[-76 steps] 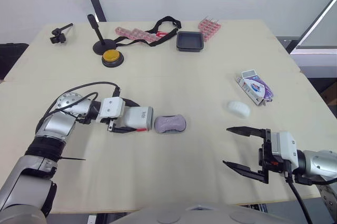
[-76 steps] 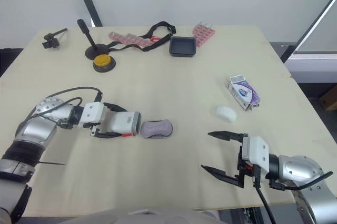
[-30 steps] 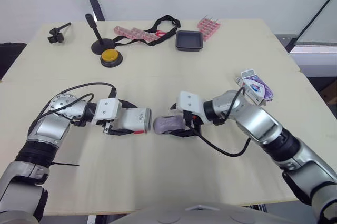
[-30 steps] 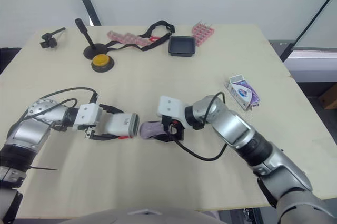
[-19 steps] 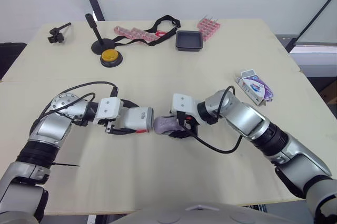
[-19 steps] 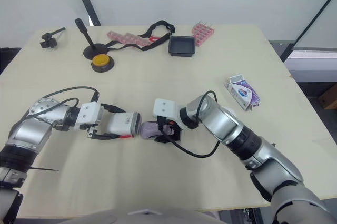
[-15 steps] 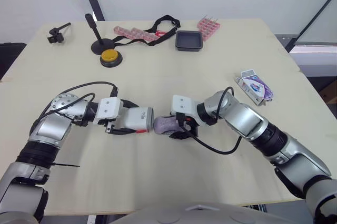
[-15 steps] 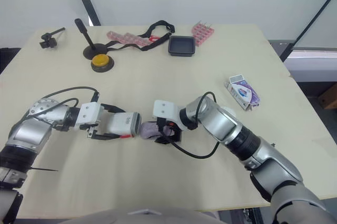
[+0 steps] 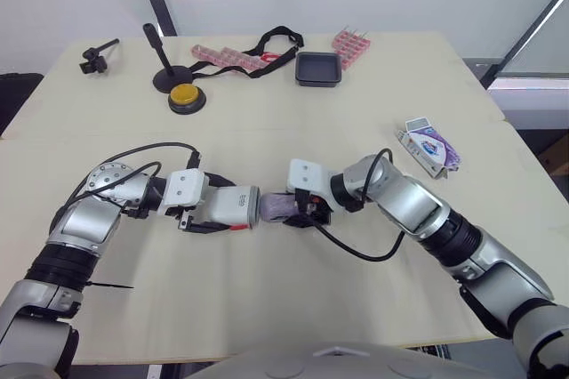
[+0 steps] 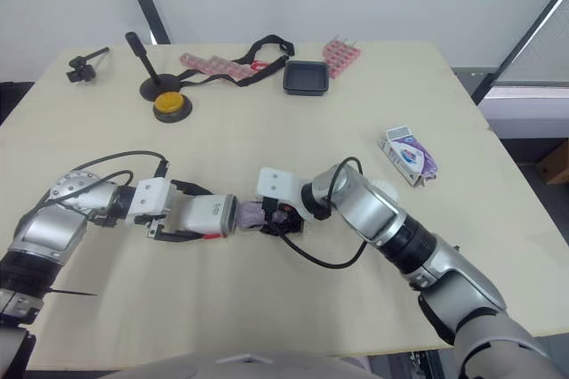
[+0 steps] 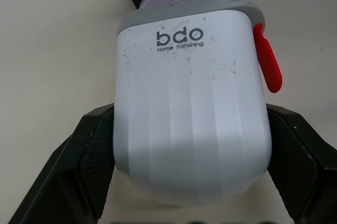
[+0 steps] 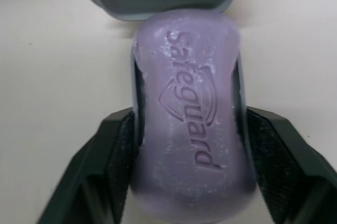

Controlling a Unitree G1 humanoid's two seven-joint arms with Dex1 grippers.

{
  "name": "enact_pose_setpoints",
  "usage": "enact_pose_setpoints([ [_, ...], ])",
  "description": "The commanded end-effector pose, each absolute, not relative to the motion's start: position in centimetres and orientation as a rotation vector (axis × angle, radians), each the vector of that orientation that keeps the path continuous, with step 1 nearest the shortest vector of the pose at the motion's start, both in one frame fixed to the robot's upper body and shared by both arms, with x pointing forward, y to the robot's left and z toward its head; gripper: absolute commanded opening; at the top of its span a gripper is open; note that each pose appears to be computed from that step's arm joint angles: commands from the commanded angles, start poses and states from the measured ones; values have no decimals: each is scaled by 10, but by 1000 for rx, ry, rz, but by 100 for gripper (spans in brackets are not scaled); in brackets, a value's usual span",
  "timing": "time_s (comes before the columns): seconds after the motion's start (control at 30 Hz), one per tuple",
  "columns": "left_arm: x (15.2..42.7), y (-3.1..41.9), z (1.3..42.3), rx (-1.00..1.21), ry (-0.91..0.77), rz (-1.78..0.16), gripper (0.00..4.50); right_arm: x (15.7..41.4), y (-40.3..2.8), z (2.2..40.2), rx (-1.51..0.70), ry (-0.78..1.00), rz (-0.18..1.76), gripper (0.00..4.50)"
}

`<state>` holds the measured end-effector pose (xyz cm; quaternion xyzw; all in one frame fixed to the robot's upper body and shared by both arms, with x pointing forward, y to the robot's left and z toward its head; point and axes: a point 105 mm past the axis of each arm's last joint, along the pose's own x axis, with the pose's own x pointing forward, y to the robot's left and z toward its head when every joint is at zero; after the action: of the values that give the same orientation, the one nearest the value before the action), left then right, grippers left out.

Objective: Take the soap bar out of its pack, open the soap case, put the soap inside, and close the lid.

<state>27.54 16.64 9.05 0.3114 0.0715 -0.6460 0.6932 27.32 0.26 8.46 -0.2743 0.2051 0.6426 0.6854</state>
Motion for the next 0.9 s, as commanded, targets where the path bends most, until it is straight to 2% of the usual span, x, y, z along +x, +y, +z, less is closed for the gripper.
enact_pose_setpoints([
  [0.03, 277, 170, 98, 714, 140, -1426, 347, 269, -4, 79, -627, 491, 1455, 256],
  [0.33, 282, 167, 96, 704, 132, -1426, 347, 278, -22, 103, -673, 443, 1438, 256],
  [0.5, 286, 160, 96, 699, 113, -1444, 347, 274, -34, 111, -715, 462, 1474, 256],
  [0.9, 291, 141, 94, 665, 88, -1479, 347, 285, -23, 121, -751, 426, 1459, 256],
])
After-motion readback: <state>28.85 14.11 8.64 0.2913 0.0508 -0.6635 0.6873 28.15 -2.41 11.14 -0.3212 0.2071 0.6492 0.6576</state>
